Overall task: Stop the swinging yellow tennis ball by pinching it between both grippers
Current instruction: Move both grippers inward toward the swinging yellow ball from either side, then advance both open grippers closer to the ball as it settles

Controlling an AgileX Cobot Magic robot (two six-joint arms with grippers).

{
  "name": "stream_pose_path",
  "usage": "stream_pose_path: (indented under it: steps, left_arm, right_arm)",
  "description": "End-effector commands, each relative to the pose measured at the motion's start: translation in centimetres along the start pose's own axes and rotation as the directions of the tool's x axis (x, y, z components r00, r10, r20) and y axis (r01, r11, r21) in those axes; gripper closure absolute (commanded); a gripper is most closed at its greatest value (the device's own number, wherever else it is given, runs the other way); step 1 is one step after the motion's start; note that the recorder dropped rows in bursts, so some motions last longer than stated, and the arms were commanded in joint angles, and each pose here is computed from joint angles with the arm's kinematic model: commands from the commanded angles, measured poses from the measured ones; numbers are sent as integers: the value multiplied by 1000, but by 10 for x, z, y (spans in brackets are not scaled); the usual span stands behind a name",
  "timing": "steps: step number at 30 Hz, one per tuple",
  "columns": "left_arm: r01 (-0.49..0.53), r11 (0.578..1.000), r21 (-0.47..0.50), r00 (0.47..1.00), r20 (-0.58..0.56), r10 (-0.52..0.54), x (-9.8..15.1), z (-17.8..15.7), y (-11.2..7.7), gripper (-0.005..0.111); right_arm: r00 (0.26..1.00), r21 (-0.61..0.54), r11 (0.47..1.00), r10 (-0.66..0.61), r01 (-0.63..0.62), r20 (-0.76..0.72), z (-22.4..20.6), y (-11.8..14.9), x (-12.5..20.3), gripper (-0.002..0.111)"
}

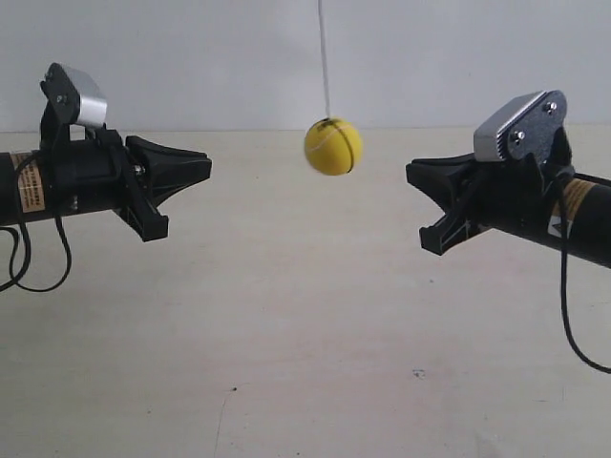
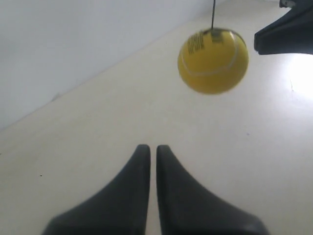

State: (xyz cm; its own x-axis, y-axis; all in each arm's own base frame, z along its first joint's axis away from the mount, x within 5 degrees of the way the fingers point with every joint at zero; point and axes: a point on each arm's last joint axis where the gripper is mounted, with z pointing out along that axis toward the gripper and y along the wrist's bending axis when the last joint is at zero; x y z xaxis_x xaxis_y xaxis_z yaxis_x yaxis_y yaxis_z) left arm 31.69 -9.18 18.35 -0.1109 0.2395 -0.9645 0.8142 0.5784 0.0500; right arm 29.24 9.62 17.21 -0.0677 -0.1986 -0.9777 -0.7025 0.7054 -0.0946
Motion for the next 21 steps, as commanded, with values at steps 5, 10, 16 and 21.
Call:
stream_pose_path:
  steps: [5, 10, 16, 21]
  left_arm:
    - [-17, 1000, 12, 1000, 26, 17, -3, 1, -1, 102]
    - [-45, 999, 15, 998, 33, 44, -4, 1, -1, 102]
    - [-55, 998, 24, 998, 44, 54, -5, 2, -3, 102]
    - [-113, 991, 68, 993, 52, 110, -8, 9, -14, 102]
  right_arm:
    - [996, -28, 999, -15, 18, 92, 20, -11, -6, 108]
    - [991, -36, 999, -22, 27, 131, 22, -13, -13, 108]
    - [987, -97, 995, -12, 28, 163, 24, -9, -19, 108]
    - [988, -148, 988, -24, 46, 149, 33, 5, -22, 108]
